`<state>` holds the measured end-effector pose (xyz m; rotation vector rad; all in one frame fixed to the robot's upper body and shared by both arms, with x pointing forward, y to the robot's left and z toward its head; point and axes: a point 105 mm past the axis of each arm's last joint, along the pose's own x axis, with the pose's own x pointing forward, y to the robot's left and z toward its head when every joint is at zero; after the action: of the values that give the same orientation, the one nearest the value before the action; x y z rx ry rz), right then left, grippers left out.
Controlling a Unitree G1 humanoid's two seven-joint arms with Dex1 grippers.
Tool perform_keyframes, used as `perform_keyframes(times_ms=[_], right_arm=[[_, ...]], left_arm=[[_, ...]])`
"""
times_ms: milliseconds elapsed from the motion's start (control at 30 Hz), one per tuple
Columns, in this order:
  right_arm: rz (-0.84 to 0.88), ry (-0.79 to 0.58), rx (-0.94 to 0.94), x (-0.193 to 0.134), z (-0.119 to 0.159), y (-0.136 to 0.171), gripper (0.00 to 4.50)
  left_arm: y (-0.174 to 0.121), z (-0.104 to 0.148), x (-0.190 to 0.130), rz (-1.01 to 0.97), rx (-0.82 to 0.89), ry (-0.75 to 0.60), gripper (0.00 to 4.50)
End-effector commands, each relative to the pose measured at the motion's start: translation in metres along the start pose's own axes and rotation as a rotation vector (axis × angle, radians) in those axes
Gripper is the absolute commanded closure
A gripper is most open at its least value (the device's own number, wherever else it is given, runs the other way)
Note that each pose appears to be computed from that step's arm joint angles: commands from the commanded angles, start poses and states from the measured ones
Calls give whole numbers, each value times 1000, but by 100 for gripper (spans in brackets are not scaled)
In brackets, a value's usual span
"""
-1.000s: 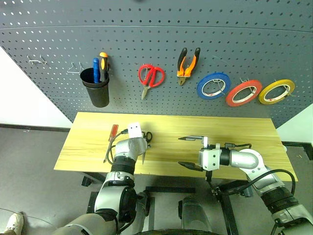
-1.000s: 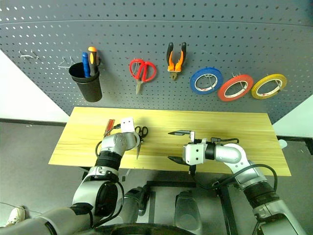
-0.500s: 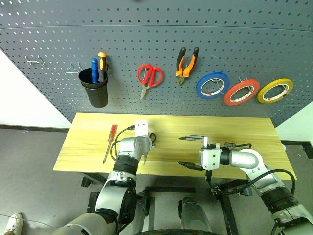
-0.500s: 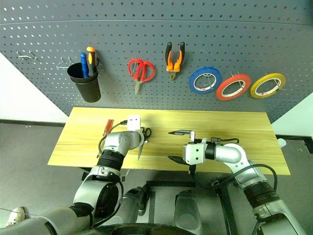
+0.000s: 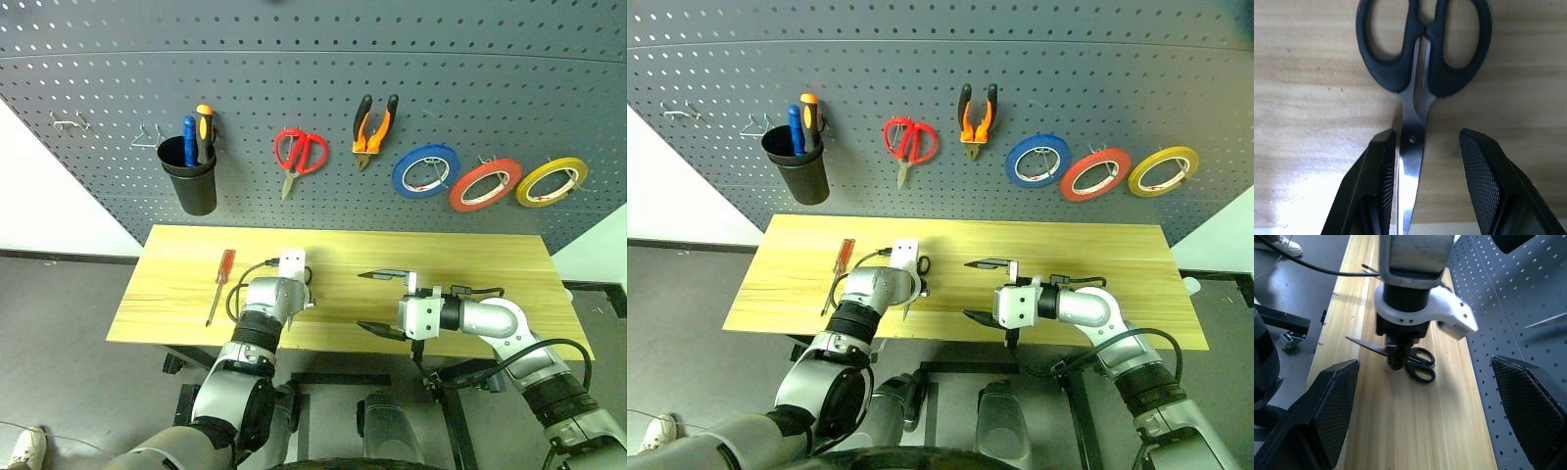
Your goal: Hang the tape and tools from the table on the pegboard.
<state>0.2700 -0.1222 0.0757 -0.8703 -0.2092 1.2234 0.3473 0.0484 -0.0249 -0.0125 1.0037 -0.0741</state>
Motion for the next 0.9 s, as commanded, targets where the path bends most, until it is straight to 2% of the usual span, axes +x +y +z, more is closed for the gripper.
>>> perform_keyframes(times_ms=[33, 233, 333, 467, 900], right_arm=[[-25, -15, -22, -2, 6, -4, 0], [-32, -11, -21, -2, 5, -4, 0], [-30, -8, -19, -2, 5, -3, 0], [-12, -5, 7, -2, 3, 0, 0], [16, 11, 46, -5, -2, 3, 0]], left_arm=[[-20, 8, -4, -21, 20, -8, 237], [-17, 11, -2, 2, -14, 1, 237], [-16, 13, -2, 3, -22, -4, 294], [-15, 15, -2, 5, -34, -18, 429], [-17, 22, -5, -9, -37, -49, 433]])
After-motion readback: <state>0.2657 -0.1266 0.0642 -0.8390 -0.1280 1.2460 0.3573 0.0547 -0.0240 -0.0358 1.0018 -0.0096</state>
